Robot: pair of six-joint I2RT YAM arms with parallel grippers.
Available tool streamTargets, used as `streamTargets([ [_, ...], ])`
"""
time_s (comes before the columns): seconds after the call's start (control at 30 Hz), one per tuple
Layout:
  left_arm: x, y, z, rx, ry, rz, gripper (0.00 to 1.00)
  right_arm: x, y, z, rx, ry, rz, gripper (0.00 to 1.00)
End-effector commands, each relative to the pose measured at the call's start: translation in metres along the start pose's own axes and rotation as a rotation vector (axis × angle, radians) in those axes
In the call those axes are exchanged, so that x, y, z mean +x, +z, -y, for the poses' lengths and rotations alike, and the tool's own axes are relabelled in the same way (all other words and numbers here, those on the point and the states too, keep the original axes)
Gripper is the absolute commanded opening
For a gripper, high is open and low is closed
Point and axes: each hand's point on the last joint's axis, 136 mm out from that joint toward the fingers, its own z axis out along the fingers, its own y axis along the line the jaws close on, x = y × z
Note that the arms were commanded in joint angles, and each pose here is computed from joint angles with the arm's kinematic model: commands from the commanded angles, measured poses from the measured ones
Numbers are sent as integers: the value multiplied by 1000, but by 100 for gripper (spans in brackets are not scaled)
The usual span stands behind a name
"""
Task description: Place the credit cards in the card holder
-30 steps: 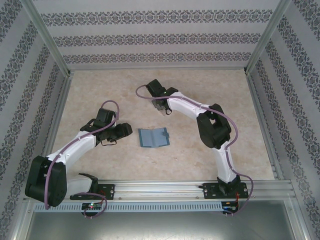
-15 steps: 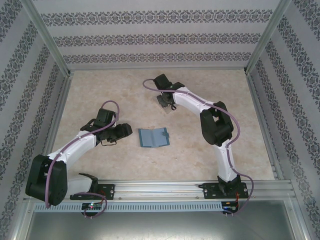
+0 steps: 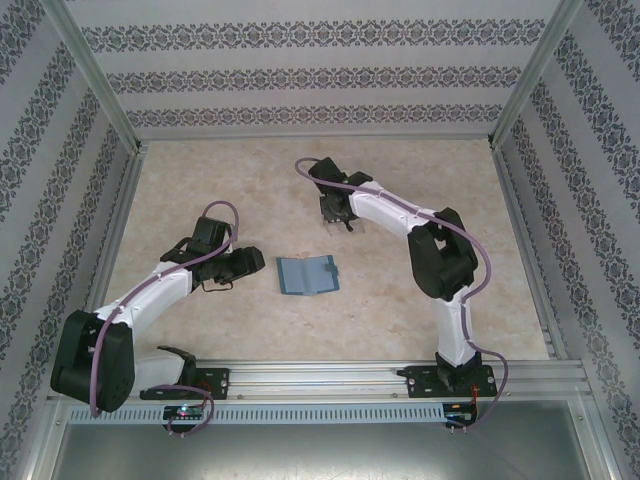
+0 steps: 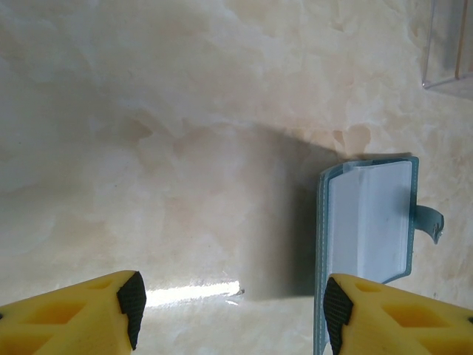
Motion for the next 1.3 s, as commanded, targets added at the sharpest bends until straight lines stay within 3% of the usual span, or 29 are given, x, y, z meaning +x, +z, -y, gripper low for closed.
streamTargets([
  [0.0, 5, 4, -1, 16, 17, -25, 67, 1, -17, 9, 42, 143, 37, 34],
  [0.23, 7, 4, -2, 19, 25, -28, 67, -12, -14, 9, 81, 62, 48, 49],
  [0.57, 9, 0, -7, -2, 36, -13, 67, -17, 3, 17, 207, -110, 32, 58],
  [1.03, 5, -6, -7, -16, 36, 13, 67, -27, -27, -1, 38, -81, 65, 61],
  [1.27, 4, -8, -8, -22, 34, 18, 67, -20, -14, -4, 9, -78, 29, 61],
])
